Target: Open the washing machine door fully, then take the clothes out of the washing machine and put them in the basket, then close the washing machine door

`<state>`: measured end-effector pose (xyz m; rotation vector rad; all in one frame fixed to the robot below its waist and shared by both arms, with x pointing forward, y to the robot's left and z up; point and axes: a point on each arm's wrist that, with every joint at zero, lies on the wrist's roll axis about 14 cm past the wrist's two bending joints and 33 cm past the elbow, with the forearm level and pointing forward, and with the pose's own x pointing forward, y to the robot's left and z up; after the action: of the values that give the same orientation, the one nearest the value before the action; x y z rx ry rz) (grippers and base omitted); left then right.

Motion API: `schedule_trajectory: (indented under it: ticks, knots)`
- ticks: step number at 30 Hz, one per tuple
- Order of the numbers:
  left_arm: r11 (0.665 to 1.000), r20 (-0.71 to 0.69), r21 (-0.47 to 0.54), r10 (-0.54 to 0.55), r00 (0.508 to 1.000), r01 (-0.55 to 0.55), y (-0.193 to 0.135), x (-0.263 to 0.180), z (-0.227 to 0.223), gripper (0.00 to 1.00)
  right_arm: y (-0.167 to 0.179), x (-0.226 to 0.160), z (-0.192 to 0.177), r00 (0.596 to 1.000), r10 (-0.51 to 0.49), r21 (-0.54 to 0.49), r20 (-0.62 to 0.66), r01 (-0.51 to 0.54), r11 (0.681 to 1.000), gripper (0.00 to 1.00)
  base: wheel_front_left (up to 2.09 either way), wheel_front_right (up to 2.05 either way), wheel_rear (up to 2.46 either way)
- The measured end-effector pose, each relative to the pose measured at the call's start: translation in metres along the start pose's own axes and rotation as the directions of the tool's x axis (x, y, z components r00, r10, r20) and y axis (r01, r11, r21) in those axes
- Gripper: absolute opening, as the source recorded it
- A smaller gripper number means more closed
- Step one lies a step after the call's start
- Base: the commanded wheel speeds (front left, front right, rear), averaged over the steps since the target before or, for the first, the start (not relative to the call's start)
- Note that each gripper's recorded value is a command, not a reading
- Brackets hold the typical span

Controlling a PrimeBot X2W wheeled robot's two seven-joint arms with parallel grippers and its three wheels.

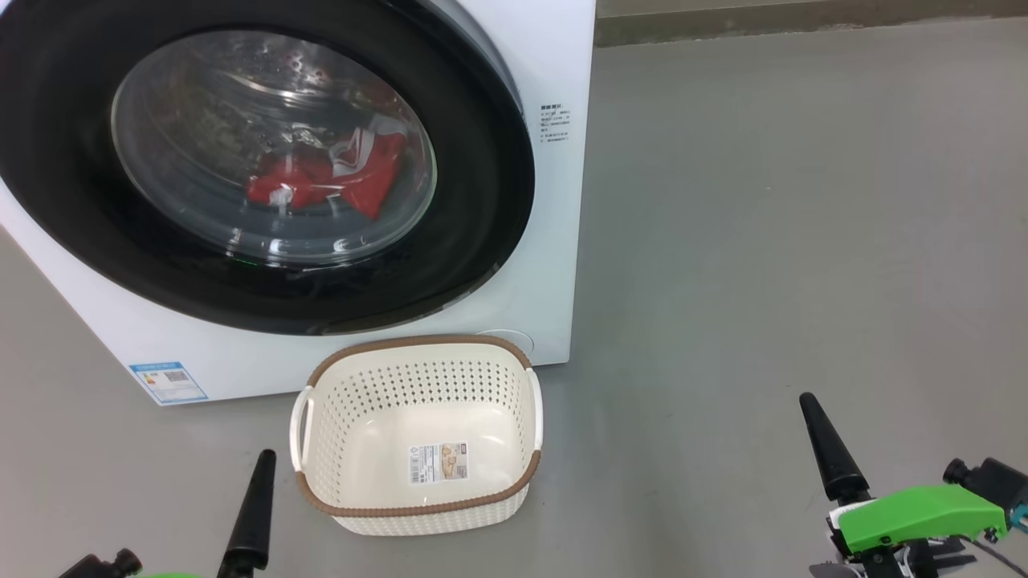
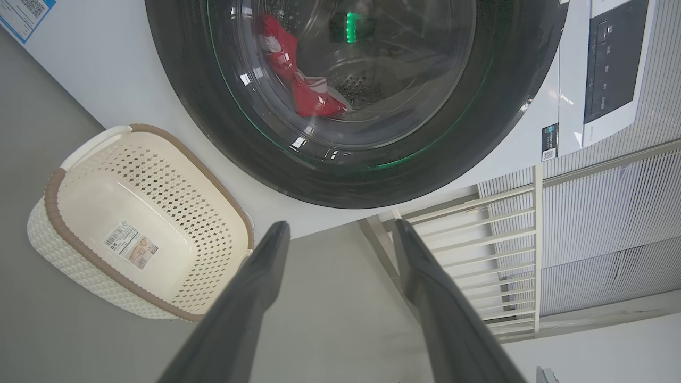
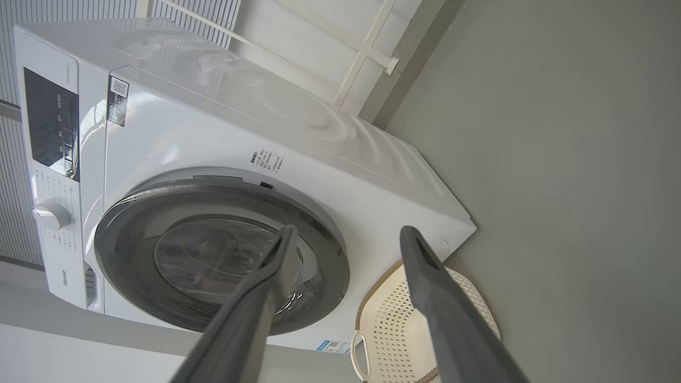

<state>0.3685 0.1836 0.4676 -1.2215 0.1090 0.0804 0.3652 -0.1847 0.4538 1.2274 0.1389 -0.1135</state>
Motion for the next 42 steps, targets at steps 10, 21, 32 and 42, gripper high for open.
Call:
schedule_trajectory:
  ticks: [10, 21, 32, 42]
  knots:
    - [0.985, 0.0, 0.17, -0.004, 1.0, 0.004, -0.005, 0.002, -0.002, 1.0, 0.005, 0.001, 0.001, 1.0, 0.017, -0.127, 0.008, -0.016, 0.992, 1.0, 0.0, 0.0, 0.0]
    - [0.957, 0.013, 0.29, -0.025, 1.0, 0.021, -0.012, 0.003, -0.002, 1.0, 0.013, 0.003, -0.001, 0.999, 0.044, -0.281, 0.003, -0.041, 0.959, 1.0, 0.0, 0.0, 0.0]
    - [0.901, 0.02, 0.432, -0.054, 0.998, 0.04, -0.018, 0.004, -0.001, 1.0, 0.026, 0.007, 0.001, 0.996, 0.091, -0.411, 0.013, -0.077, 0.908, 1.0, 0.0, 0.0, 0.0]
    - [0.827, 0.035, 0.56, -0.087, 0.996, 0.053, -0.026, 0.004, 0.003, 1.0, 0.03, 0.006, -0.004, 0.994, 0.109, -0.523, -0.001, -0.093, 0.847, 1.0, 0.0, 0.0, 0.0]
